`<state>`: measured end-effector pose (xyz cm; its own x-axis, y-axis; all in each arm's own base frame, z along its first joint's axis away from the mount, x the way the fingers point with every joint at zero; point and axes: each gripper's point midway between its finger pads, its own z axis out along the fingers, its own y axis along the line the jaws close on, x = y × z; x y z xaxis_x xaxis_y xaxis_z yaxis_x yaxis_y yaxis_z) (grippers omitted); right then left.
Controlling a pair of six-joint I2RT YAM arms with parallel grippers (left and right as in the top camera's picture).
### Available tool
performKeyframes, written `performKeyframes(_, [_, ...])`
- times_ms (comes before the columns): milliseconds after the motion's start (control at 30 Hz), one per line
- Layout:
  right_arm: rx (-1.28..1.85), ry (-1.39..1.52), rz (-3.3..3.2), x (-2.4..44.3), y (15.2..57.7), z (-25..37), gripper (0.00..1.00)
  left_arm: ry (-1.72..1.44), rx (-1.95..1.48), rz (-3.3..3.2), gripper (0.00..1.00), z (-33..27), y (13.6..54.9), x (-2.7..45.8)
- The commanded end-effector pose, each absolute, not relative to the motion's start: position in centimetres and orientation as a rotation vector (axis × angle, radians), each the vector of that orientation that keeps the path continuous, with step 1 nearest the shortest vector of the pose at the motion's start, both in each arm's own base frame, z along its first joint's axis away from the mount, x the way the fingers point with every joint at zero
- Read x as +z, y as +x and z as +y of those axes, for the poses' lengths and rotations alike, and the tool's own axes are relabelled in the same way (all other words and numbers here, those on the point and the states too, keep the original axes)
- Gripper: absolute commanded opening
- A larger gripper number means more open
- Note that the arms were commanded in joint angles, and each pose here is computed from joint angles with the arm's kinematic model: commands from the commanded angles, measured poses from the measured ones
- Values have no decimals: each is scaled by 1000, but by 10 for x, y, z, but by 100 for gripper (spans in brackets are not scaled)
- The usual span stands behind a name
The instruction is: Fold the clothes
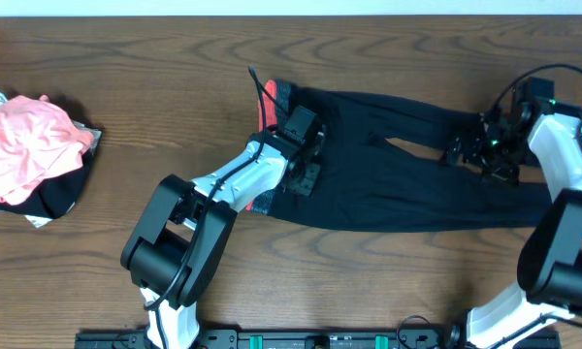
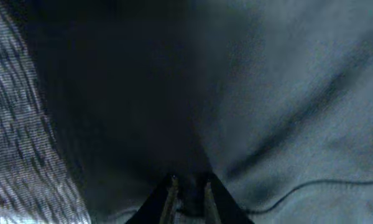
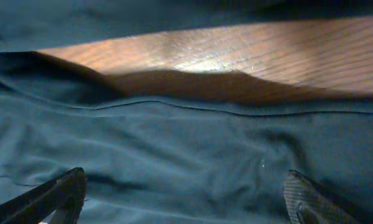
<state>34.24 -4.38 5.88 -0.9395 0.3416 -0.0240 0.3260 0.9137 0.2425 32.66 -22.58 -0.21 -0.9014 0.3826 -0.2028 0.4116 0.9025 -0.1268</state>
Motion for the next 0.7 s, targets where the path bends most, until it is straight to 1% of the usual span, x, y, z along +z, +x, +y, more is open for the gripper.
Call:
performKeyframes(0, [343, 512, 2955, 77, 349, -48, 99, 531, -166, 3070, 17, -202, 299, -27])
performKeyframes(33, [342, 511, 2953, 78, 349, -48, 99, 503, -148, 3108, 17, -197, 293, -28])
performKeyframes(200, [342, 513, 2956, 78, 348, -48, 99, 375, -46, 3281, 7, -164, 265, -28])
performKeyframes(267, [342, 513, 2956, 78, 348, -48, 99, 327, -3, 3310, 6, -151, 262, -28])
performKeyframes(367, [342, 514, 2959, 78, 347, -48, 99, 238, 78, 3318, 6, -129, 268, -27])
performKeyframes(667, [294, 528, 2949, 77, 349, -57, 99, -80, 71, 3326, 6, -66, 289, -27])
